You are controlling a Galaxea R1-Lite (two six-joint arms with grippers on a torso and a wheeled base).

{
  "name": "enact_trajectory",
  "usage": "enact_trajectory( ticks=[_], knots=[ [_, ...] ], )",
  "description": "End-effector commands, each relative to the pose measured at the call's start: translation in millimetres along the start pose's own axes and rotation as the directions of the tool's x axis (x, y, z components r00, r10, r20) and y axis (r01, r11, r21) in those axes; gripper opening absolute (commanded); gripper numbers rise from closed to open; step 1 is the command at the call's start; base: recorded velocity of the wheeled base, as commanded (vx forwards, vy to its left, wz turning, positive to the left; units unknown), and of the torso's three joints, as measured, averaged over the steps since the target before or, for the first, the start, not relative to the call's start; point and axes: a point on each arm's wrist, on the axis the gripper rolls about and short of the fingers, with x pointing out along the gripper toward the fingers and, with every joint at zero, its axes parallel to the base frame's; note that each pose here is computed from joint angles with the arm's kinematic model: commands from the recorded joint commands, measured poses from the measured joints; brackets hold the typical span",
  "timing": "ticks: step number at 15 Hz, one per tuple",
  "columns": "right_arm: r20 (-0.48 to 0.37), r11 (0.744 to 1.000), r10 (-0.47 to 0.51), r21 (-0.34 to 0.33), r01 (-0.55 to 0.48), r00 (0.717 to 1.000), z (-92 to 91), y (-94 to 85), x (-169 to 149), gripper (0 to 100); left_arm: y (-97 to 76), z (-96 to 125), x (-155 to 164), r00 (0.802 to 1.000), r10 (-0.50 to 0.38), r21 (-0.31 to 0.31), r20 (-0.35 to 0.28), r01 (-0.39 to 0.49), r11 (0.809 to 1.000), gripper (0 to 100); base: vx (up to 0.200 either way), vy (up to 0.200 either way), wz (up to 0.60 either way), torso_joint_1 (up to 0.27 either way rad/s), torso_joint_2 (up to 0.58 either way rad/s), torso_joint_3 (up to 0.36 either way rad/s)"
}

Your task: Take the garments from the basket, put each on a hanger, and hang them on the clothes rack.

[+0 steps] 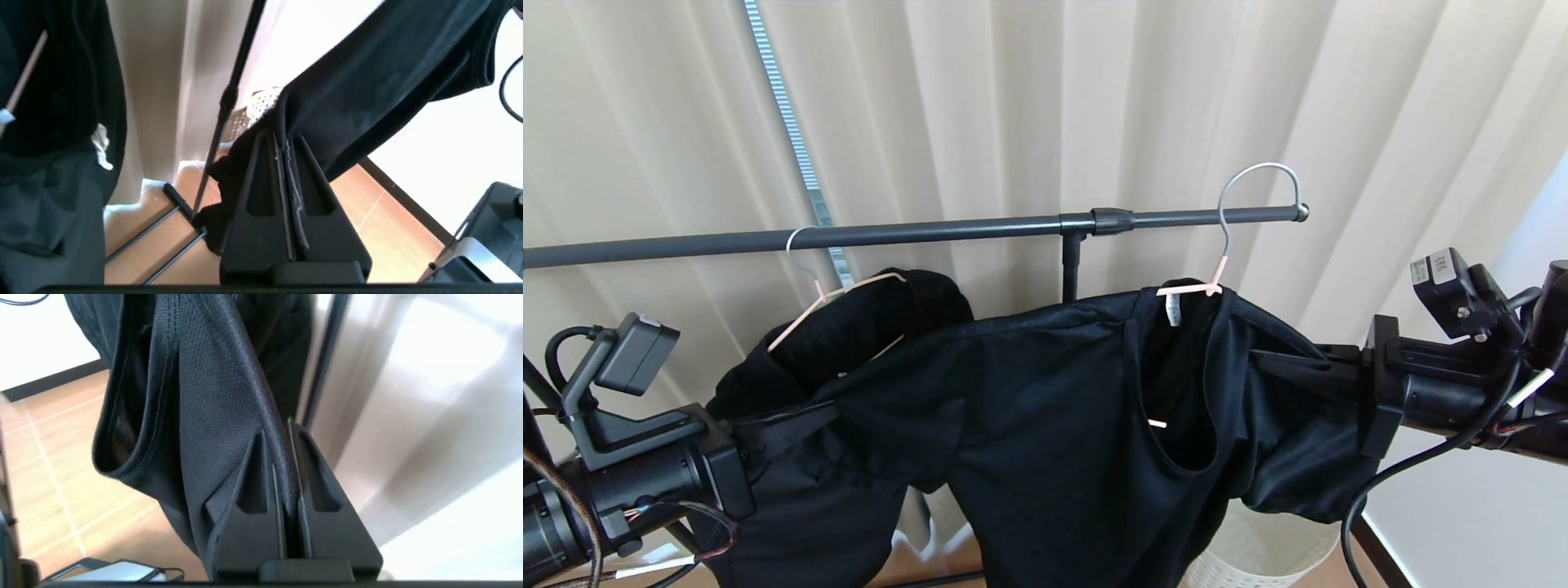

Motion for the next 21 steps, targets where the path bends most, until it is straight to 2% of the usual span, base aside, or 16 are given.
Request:
enact_trajectory(
  ticks=[1,11,13,21],
  knots=[
    [0.003,1.000,-0.009,0.000,0.009,1.000,0.3,-2.9,-2.3,0,4.3,2.8,-0.9,1.000,0.022,-0.001,0.011,-0.022,1.000,0,0.000,0.000,0.00,0.000,0.00,0.000],
    [0.021,1.000,-0.013,-0.002,0.013,1.000,2.2,-12.0,-11.3,0,5.7,4.3,-2.2,0.999,0.032,0.000,0.019,-0.032,0.999,0,0.000,0.000,0.00,0.000,0.00,0.000],
    [0.030,1.000,0.020,-0.001,-0.020,0.999,2.0,-14.1,-14.3,0,5.7,4.3,-2.2,0.999,0.032,0.000,0.019,-0.032,0.999,0,0.000,0.000,0.00,0.000,0.00,0.000],
    [0.037,1.000,-0.007,-0.003,0.008,0.999,3.7,-20.9,-19.4,0,5.4,3.2,-2.3,0.999,0.029,-0.003,0.014,-0.029,1.000,0,0.000,0.000,0.00,0.000,0.00,0.000]
  ],
)
